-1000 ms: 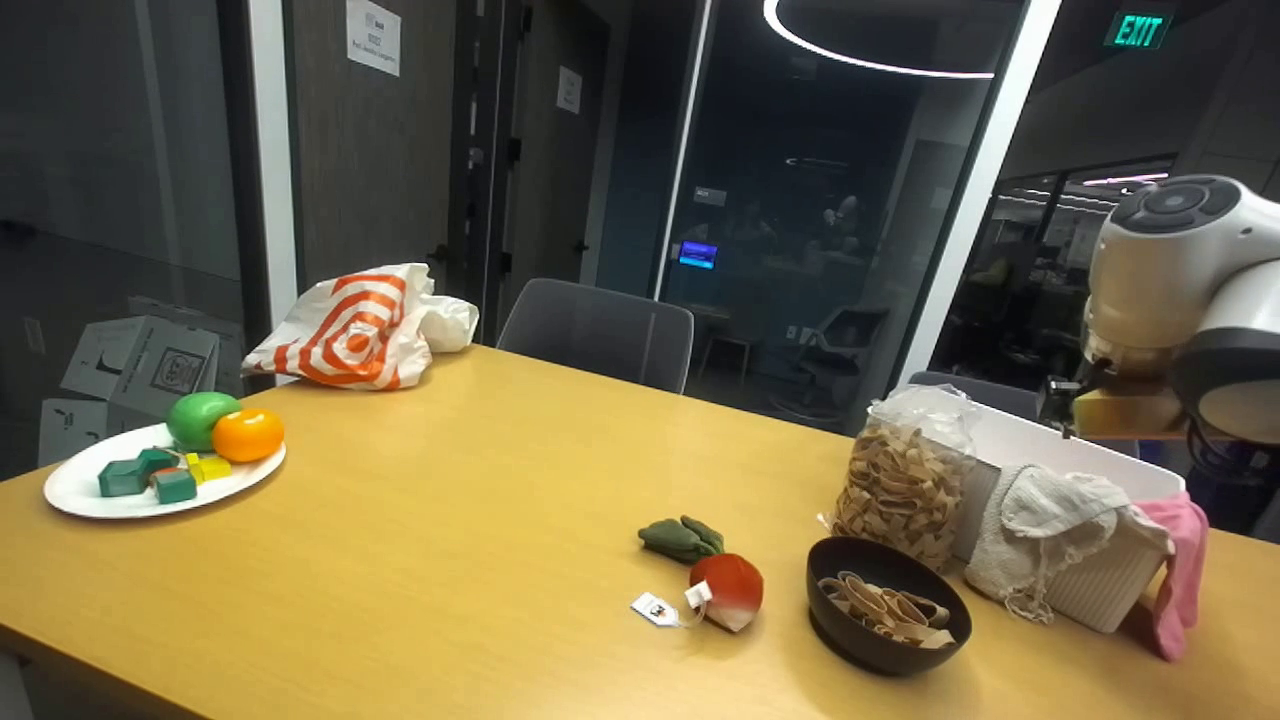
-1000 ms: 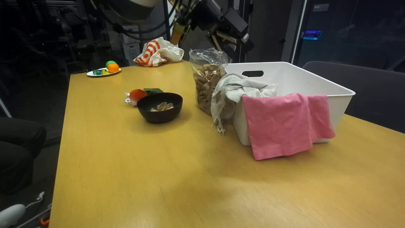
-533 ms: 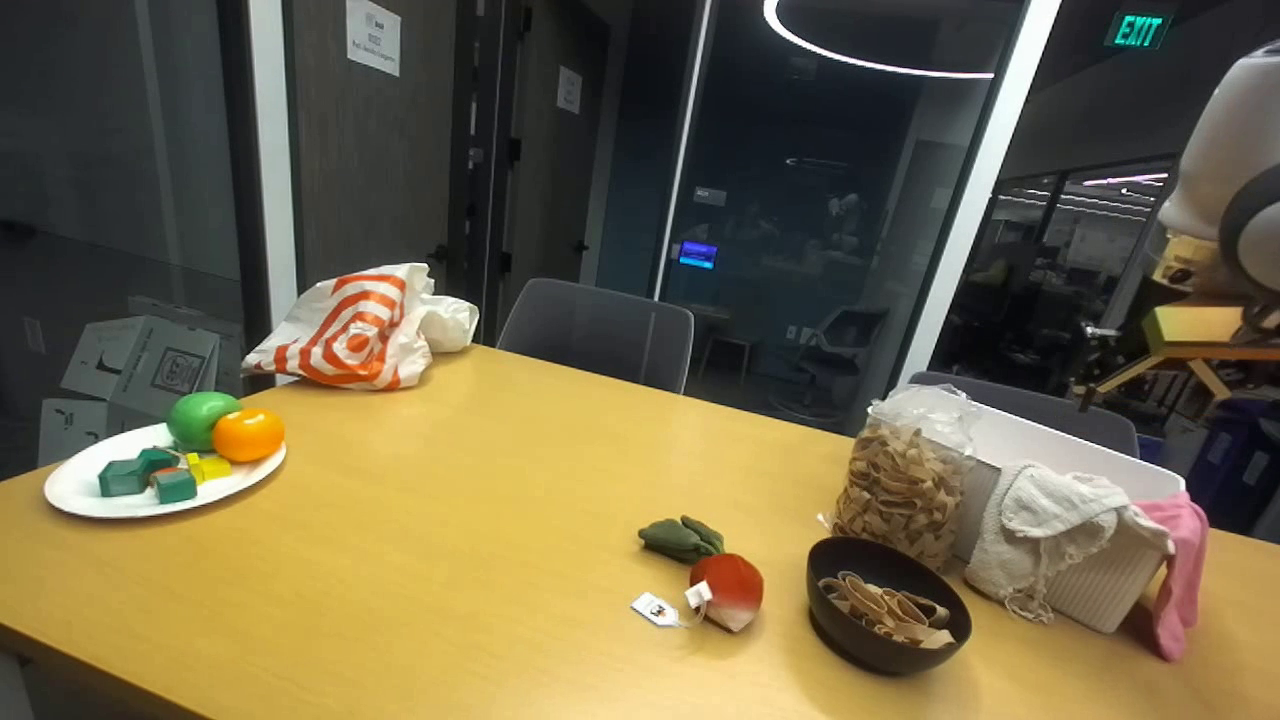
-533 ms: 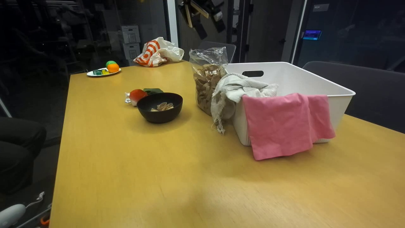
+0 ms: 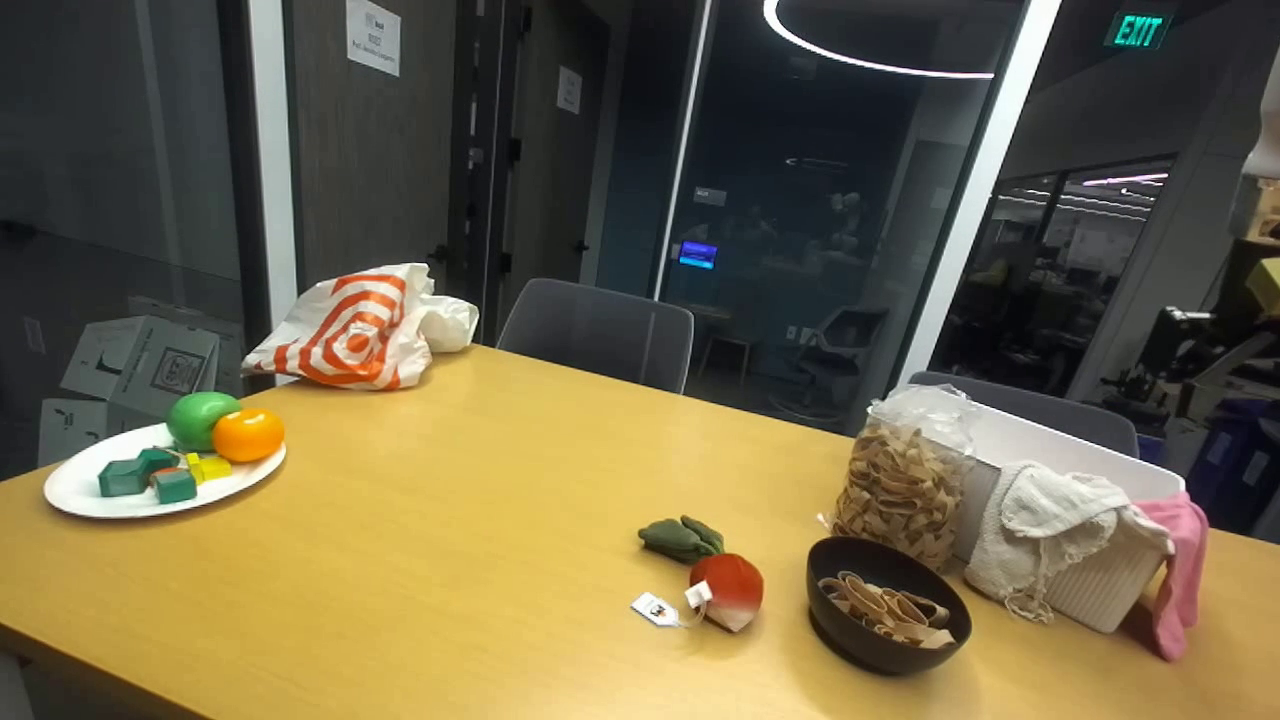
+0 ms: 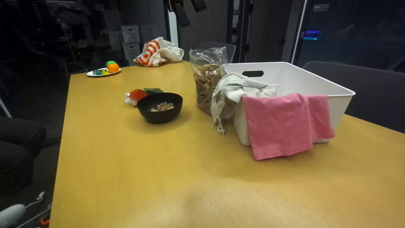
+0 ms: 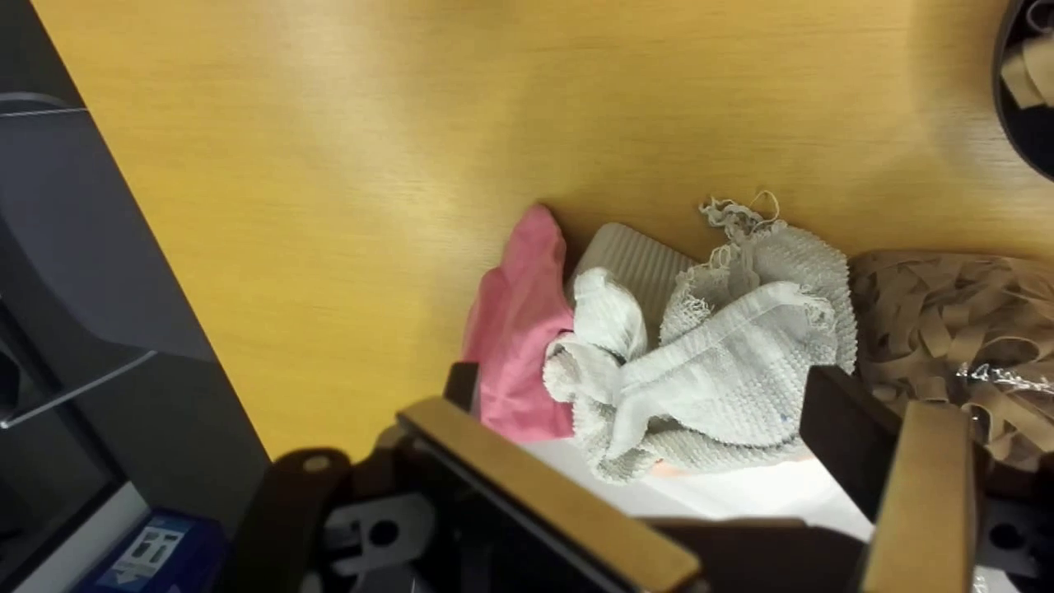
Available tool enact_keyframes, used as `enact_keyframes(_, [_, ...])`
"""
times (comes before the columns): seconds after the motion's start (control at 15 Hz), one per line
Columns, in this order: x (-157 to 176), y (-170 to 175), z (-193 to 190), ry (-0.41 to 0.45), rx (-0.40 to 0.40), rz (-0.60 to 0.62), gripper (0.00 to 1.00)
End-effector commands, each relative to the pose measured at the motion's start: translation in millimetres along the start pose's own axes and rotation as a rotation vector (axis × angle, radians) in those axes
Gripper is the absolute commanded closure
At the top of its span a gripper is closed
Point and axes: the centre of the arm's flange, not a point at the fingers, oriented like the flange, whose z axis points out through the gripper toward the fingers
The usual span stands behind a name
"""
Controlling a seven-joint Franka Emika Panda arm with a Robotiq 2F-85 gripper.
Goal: Put the pink shirt and white towel on the edges of the basket
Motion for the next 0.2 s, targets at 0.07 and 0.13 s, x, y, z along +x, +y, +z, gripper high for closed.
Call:
enact_keyframes(0.07, [-1.7, 0.7, -1.9, -0.003, -0.002, 0.001, 0.0])
enact_keyframes(0.13, [-1.8, 0.6, -1.7, -0.004, -0.002, 0.0, 0.0])
